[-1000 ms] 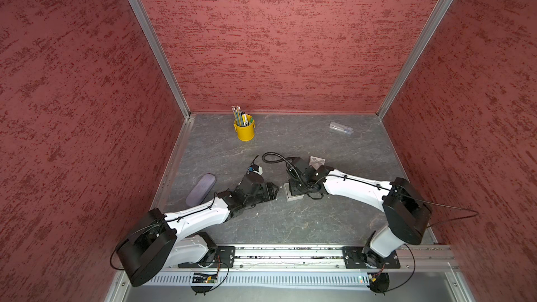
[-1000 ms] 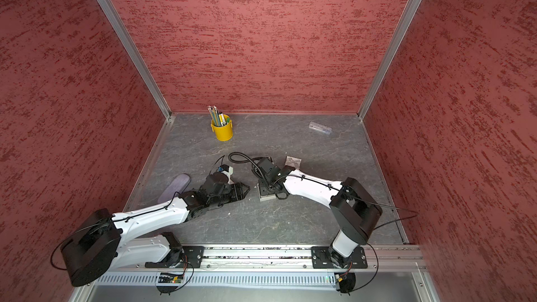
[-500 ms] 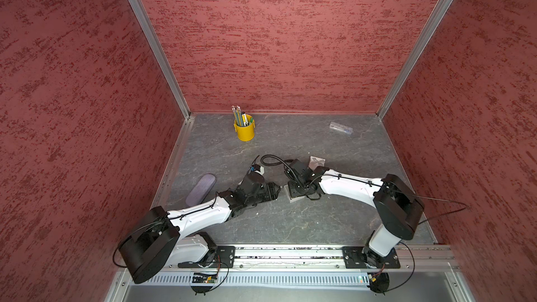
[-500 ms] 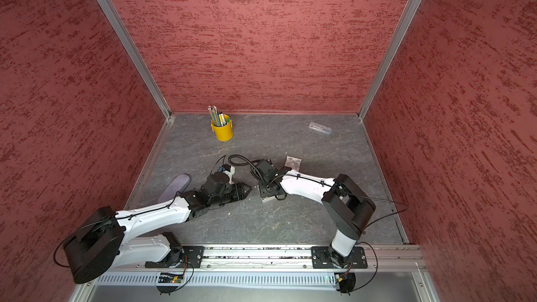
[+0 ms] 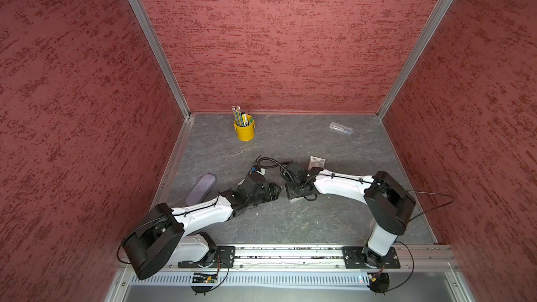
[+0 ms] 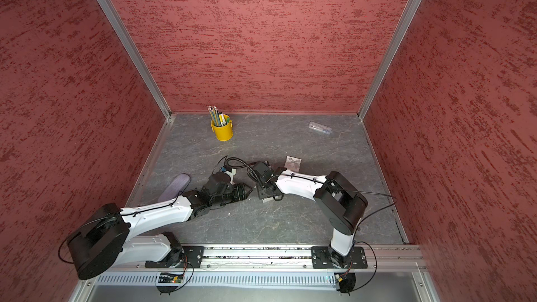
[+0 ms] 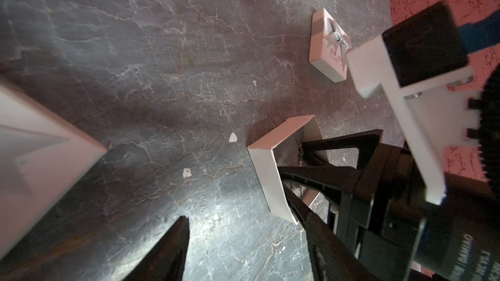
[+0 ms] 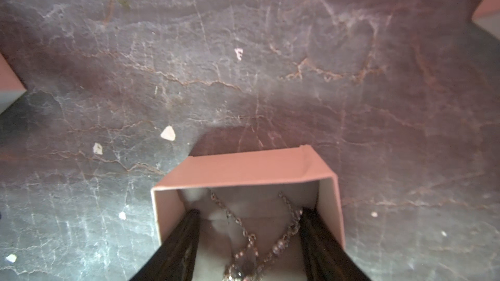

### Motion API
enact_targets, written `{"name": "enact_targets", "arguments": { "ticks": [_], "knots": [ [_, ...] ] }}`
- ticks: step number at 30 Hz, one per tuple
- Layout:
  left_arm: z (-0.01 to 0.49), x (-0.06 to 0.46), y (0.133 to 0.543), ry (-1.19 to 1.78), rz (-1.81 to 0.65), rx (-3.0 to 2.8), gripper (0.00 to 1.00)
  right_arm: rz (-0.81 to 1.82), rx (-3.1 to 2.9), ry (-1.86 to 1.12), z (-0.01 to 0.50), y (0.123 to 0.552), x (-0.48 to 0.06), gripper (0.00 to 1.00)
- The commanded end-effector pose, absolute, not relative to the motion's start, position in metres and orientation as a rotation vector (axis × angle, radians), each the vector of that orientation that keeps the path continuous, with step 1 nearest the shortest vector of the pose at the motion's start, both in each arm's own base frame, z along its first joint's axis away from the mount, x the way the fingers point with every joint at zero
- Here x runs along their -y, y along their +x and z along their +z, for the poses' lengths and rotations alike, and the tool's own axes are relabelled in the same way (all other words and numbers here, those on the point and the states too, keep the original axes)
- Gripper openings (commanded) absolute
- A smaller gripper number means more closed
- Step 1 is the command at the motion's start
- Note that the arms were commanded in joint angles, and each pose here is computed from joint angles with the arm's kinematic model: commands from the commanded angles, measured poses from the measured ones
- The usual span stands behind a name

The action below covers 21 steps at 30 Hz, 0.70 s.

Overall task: Take the necklace out of the lift-off lid jewelry box
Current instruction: Take out the inner lining from the jewelry box.

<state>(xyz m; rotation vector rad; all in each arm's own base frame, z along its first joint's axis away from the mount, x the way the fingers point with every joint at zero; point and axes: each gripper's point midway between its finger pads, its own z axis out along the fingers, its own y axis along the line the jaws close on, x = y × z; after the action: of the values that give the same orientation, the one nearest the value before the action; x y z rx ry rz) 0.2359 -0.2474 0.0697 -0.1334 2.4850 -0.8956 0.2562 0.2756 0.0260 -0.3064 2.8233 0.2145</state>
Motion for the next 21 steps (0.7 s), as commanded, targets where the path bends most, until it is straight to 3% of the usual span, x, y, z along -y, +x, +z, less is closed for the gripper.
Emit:
{"name": "enact_targets", "arguments": {
  "ticks": [1,4,10,18,21],
  "knots": [
    [0.069,0.251,0.235,-0.125,-0.913,-2.487,0.69,0.082,-2.884,-0.336,-0.002,0.247,-0.262,0.63],
    [0.067,0.252,0.235,-0.124,-0.912,-2.492,0.69,0.065,-2.891,-0.347,-0.006,0.245,-0.26,0.61],
    [0.064,0.254,0.236,-0.126,-0.913,-2.501,0.69,0.124,-2.872,-0.358,-0.001,0.246,-0.267,0.45],
    [0.061,0.261,0.238,-0.121,-0.938,-2.512,0.69,0.192,-2.852,-0.373,0.009,0.245,-0.274,0.35],
    [0.066,0.267,0.239,-0.117,-0.979,-2.497,0.61,0.21,-2.825,-0.371,0.02,0.248,-0.276,0.32]
  ]
}}
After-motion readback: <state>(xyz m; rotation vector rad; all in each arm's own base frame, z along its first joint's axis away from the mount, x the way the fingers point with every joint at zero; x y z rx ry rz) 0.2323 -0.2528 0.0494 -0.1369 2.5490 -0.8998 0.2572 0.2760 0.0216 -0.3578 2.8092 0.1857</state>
